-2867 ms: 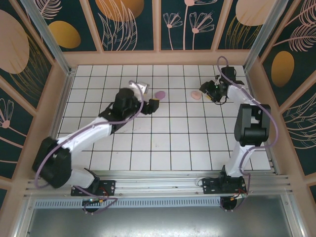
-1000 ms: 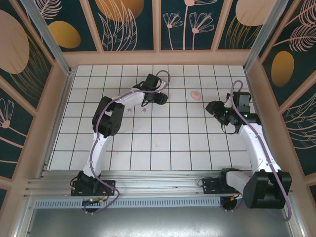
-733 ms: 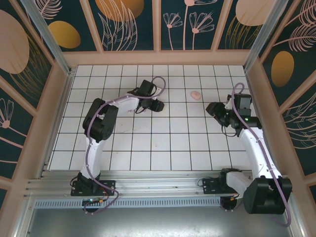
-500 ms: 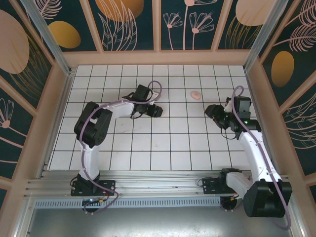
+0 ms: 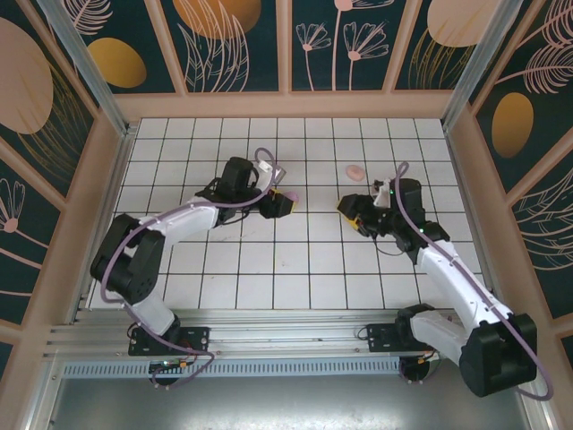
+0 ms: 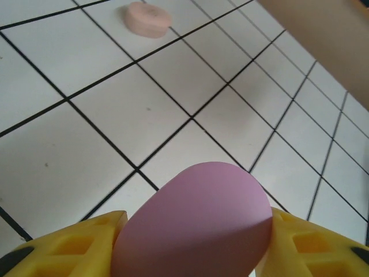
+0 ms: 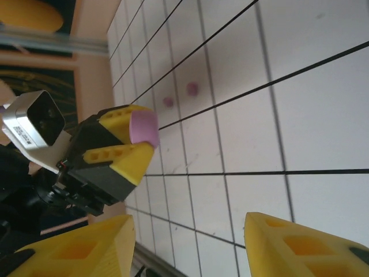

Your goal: Insert wireless bluetooth earbuds into charging case

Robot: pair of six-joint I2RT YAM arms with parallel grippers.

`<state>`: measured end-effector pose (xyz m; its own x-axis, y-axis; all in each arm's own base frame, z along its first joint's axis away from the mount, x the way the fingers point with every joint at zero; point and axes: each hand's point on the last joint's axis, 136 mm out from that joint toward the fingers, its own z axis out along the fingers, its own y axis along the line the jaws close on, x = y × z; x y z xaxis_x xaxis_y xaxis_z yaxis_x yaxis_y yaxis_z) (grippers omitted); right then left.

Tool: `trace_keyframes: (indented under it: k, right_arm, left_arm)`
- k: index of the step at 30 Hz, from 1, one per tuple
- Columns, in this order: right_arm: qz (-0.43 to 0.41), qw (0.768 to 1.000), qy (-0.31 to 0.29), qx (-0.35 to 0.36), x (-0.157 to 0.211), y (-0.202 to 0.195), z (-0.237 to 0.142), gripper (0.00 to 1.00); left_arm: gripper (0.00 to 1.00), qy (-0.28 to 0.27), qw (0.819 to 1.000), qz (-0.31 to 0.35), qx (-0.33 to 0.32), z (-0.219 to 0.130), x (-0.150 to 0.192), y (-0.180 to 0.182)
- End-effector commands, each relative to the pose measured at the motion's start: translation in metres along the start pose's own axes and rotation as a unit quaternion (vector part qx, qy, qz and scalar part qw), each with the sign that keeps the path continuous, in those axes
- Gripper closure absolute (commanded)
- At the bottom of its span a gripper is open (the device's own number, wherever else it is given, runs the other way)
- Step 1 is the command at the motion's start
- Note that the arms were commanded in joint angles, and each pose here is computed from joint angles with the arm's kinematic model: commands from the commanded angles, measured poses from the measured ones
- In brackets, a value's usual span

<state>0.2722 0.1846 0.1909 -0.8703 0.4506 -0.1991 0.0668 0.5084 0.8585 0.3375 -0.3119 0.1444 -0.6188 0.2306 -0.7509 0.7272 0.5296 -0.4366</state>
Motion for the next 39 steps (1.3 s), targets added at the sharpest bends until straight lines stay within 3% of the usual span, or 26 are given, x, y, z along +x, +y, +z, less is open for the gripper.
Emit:
trace_keyframes:
  k: [1,8,31,34,39]
  right_arm:
    - [0.003,0.998,0.005,-0.062,-0.001,0.037,0.009,0.47]
    - [-0.020,0.996,0.041,-0.071,0.010,0.063,0.033,0.38]
    - [-0.043,0.993,0.097,-0.059,0.029,0.078,0.084,0.38]
    - [-0.041,0.992,0.100,-0.060,0.033,0.078,0.086,0.44]
    - [-0.043,0.992,0.101,-0.066,0.035,0.083,0.086,0.68]
  left_arm:
    - [0.65,-0.044,0.998,0.031,0.035,-0.013,-0.013,-0.026]
    - [0.65,-0.054,0.997,0.036,0.049,-0.023,-0.016,-0.039]
    - [0.66,-0.057,0.994,0.041,0.088,-0.032,-0.025,-0.058]
    - [0.66,-0.059,0.993,0.042,0.091,-0.033,-0.028,-0.060]
    - [0.63,-0.061,0.993,0.043,0.093,-0.035,-0.028,-0.062]
